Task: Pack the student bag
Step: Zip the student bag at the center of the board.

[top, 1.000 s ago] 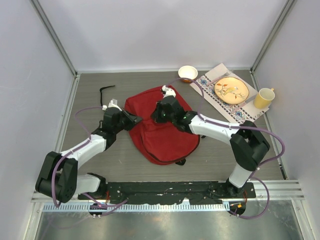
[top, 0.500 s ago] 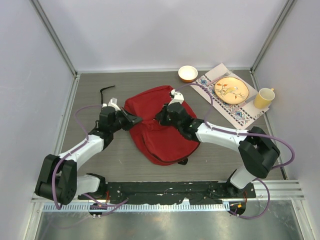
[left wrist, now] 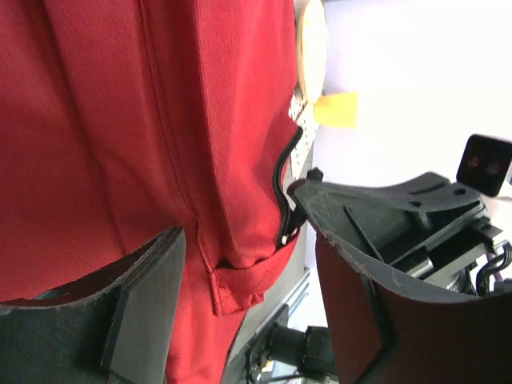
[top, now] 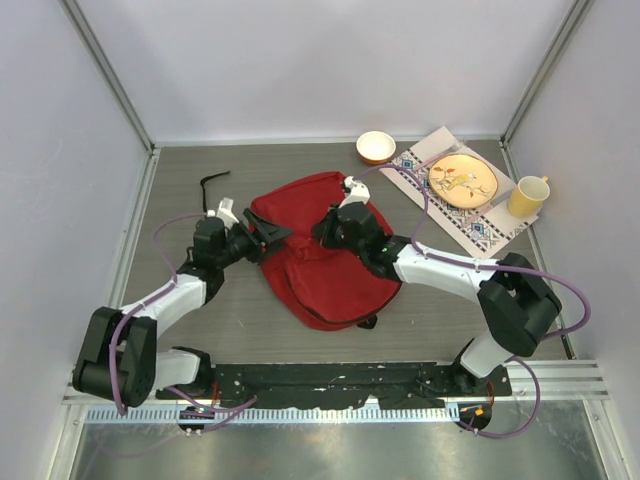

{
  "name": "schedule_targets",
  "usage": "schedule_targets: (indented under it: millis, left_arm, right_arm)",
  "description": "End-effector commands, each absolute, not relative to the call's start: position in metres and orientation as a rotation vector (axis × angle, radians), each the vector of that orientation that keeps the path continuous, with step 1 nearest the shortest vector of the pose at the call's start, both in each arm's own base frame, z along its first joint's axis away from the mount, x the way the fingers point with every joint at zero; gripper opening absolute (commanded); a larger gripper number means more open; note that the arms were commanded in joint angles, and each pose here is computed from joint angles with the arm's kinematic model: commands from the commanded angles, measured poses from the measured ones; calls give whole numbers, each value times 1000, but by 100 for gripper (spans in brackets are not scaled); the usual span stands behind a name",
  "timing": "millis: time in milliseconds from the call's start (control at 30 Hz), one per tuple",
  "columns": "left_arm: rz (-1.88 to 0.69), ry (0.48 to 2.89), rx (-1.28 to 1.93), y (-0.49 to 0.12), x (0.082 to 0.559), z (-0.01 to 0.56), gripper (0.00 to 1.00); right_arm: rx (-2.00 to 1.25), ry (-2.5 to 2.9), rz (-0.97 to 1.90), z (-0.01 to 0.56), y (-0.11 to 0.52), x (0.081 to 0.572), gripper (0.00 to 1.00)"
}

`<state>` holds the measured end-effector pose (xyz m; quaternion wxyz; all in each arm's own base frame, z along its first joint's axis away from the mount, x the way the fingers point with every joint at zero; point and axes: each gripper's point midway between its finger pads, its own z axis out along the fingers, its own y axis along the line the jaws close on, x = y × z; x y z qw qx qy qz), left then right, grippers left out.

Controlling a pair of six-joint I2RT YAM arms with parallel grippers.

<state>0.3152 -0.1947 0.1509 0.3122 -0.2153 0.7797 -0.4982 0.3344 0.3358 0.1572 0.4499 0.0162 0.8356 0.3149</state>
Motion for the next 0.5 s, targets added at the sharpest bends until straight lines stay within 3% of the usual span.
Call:
schedule_targets:
  millis: [0,167,300,333,467]
  left_arm:
    - [-1454,2003,-520,-218,301,171,70]
    - [-1487,1981,-568,-231,289,171,70]
    - [-1450,1970,-634,-231,288,163,52]
    - [-1434,1974,-653,-229,288,159,42]
    - [-1420,1977,-651,-230,294,158,29]
  right_arm:
    - [26,2000,820,177,343,344,1]
    - [22,2018,829,170,346,343,1]
    - [22,2021,834,168,345,341,1]
    - [21,2022,835,168,346,341,1]
    - [13,2025,845,168,346,339,1]
